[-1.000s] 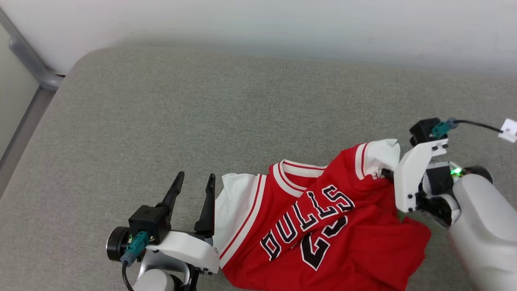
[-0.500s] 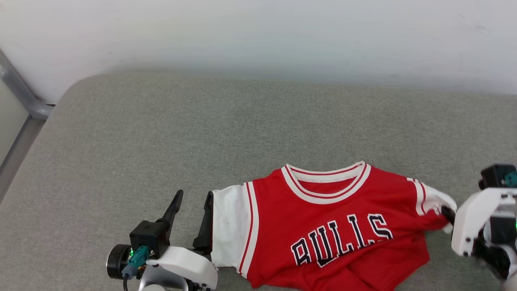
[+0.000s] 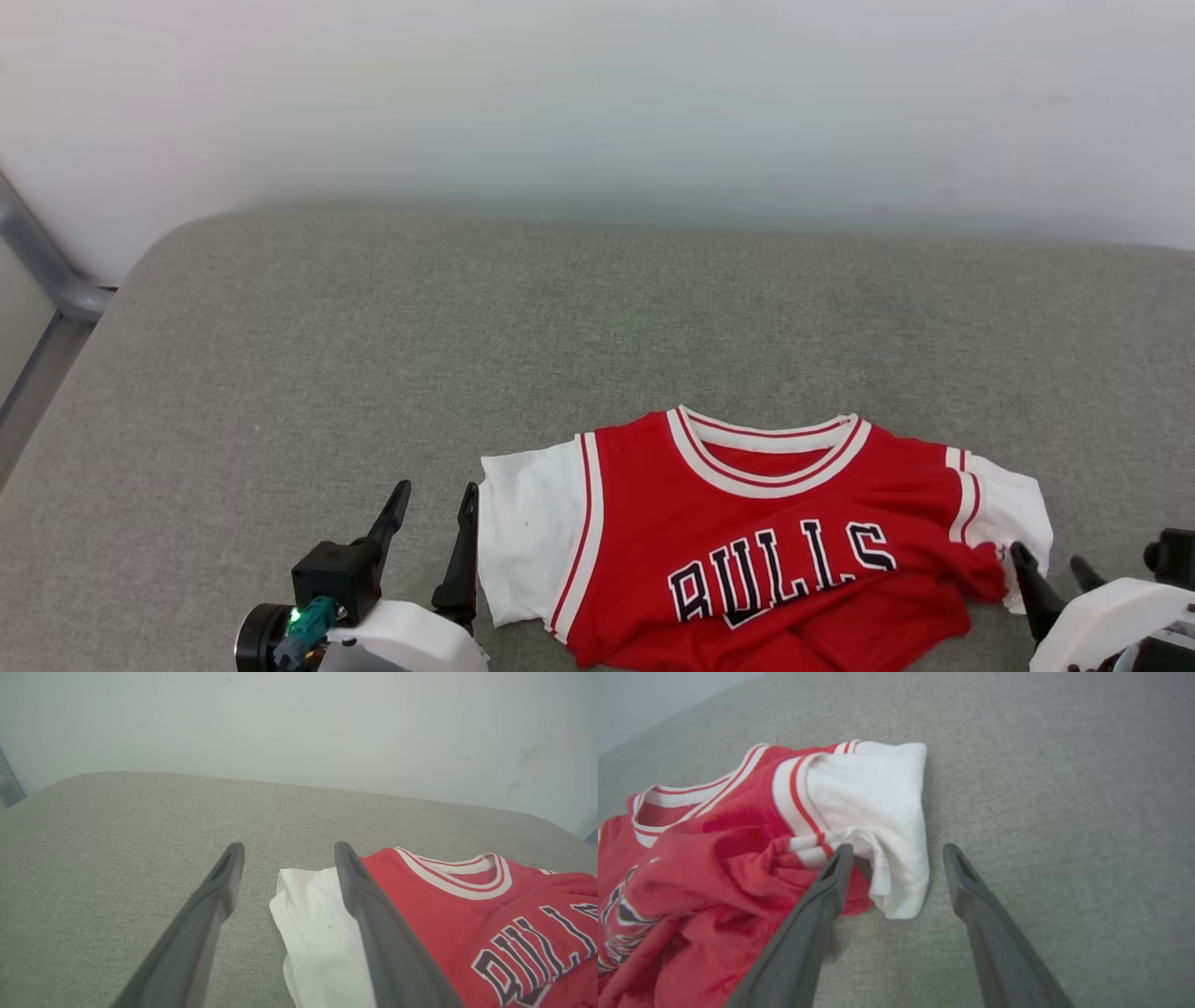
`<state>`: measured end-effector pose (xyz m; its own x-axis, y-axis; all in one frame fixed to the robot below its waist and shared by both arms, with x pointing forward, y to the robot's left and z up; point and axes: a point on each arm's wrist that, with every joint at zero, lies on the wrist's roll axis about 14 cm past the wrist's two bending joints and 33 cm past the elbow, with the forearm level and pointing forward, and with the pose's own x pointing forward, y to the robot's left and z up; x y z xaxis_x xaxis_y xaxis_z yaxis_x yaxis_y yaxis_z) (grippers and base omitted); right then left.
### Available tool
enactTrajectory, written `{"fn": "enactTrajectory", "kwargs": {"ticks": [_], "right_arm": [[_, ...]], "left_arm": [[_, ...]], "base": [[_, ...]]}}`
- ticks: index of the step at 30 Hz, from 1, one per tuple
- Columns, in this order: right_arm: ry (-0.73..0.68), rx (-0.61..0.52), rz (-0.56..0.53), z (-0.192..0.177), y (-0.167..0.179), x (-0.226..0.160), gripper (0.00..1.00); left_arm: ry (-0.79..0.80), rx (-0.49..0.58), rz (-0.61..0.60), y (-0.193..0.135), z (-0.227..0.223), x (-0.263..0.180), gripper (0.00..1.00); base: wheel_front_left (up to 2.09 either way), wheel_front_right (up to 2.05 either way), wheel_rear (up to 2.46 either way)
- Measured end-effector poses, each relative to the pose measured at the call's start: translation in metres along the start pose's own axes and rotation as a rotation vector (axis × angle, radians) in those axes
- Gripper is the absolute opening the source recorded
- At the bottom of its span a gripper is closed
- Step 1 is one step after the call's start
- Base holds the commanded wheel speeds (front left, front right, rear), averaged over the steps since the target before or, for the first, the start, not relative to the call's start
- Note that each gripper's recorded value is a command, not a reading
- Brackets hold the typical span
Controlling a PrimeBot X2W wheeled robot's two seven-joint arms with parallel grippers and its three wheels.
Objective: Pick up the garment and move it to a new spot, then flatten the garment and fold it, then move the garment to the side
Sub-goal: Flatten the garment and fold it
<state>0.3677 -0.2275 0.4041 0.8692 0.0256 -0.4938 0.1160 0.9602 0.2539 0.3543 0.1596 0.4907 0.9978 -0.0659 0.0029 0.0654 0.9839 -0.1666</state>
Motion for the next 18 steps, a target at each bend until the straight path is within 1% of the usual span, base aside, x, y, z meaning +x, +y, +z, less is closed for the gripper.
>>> {"fn": "enactTrajectory", "kwargs": {"ticks": [5,9,13,18], "right_arm": [[-0.213,-0.036,0.010,0.035,0.007,-0.014,1.00],[-0.361,-0.074,0.055,0.064,0.026,-0.027,1.00],[-0.455,-0.142,0.104,0.078,0.047,-0.041,1.00],[-0.492,-0.192,0.156,0.077,0.069,-0.058,1.00]], "left_arm": [[0.002,0.008,0.000,0.001,0.001,-0.004,1.00],[-0.004,0.010,0.001,0.002,0.005,-0.004,1.00],[-0.016,0.022,0.008,0.006,0.010,-0.004,1.00],[-0.028,0.032,0.013,0.008,0.015,-0.005,1.00]], "base": [[0.00,0.00,0.00],[0.00,0.00,0.00],[0.00,0.00,0.00],[0.00,0.00,0.00]]}}
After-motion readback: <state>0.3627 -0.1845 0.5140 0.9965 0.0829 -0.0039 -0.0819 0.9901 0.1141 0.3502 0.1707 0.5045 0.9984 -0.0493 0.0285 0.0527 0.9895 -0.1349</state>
